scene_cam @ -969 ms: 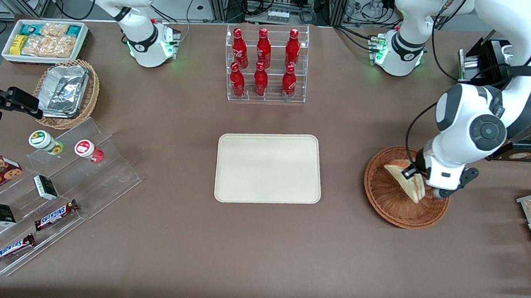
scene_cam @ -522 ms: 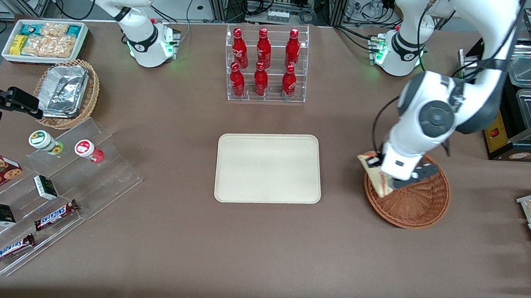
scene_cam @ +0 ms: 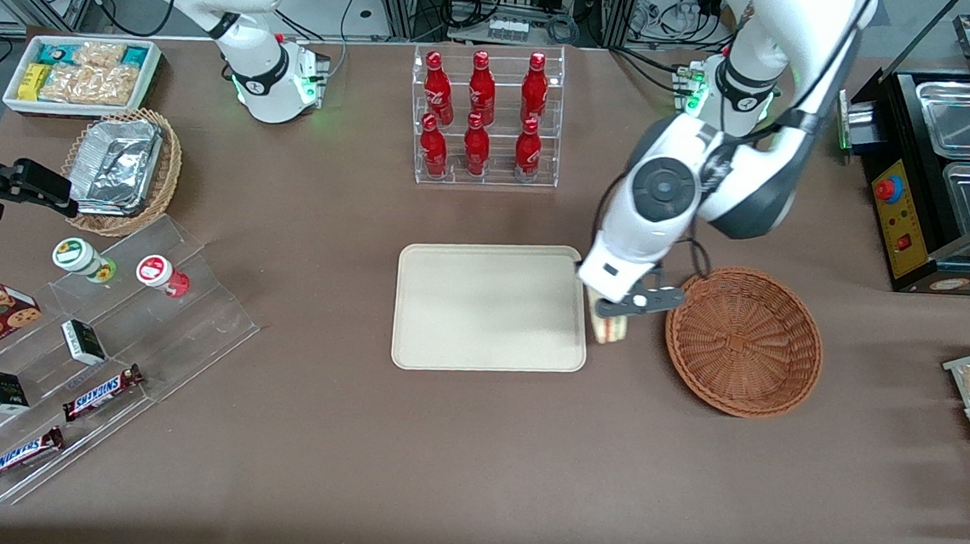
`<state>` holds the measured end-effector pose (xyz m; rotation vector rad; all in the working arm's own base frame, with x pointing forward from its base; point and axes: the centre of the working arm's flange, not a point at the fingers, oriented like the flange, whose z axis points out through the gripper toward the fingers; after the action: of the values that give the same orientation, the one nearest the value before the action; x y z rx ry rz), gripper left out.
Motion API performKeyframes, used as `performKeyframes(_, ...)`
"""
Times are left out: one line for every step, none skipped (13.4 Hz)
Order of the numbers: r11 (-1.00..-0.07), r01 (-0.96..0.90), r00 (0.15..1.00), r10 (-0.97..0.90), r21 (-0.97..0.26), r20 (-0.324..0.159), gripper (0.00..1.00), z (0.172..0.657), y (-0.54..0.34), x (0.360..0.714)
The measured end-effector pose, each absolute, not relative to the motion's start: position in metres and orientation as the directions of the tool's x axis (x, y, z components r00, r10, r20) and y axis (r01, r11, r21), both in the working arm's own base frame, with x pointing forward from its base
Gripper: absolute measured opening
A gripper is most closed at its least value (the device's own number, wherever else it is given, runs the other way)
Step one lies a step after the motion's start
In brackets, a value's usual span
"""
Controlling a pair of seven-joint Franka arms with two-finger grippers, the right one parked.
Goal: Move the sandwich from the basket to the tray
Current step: 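Lift the sandwich out of the basket and carry it toward the tray, then lower the held sandwich onto the cream tray and open the left gripper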
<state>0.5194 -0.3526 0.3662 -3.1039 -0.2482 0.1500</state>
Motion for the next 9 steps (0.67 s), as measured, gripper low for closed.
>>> performKeyframes(-0.990,0.137,0.986,0.139,-0.027,-0.096,0.15,0.363,-0.368,0.517)
performKeyframes(-0.993,0.115,0.988,0.117,-0.025,-0.098,0.15,0.358,-0.382,0.514)
performKeyframes(-0.995,0.096,0.990,0.098,-0.024,-0.102,0.15,0.353,-0.395,0.511)
performKeyframes(-0.997,0.078,0.991,0.080,-0.023,-0.106,0.15,0.347,-0.408,0.509)
performKeyframes(-0.998,0.061,0.992,0.063,-0.020,-0.108,0.15,0.341,-0.421,0.507)
performKeyframes(-0.999,0.045,0.993,0.046,-0.016,-0.110,0.15,0.335,-0.434,0.506)
performKeyframes(-0.999,0.031,0.993,0.032,-0.012,-0.112,0.15,0.329,-0.447,0.506)
performKeyframes(-1.000,0.017,0.993,0.018,-0.010,-0.115,0.15,0.322,-0.459,0.504)
performKeyframes(-1.000,0.005,0.993,0.006,-0.008,-0.119,0.15,0.315,-0.469,0.503)
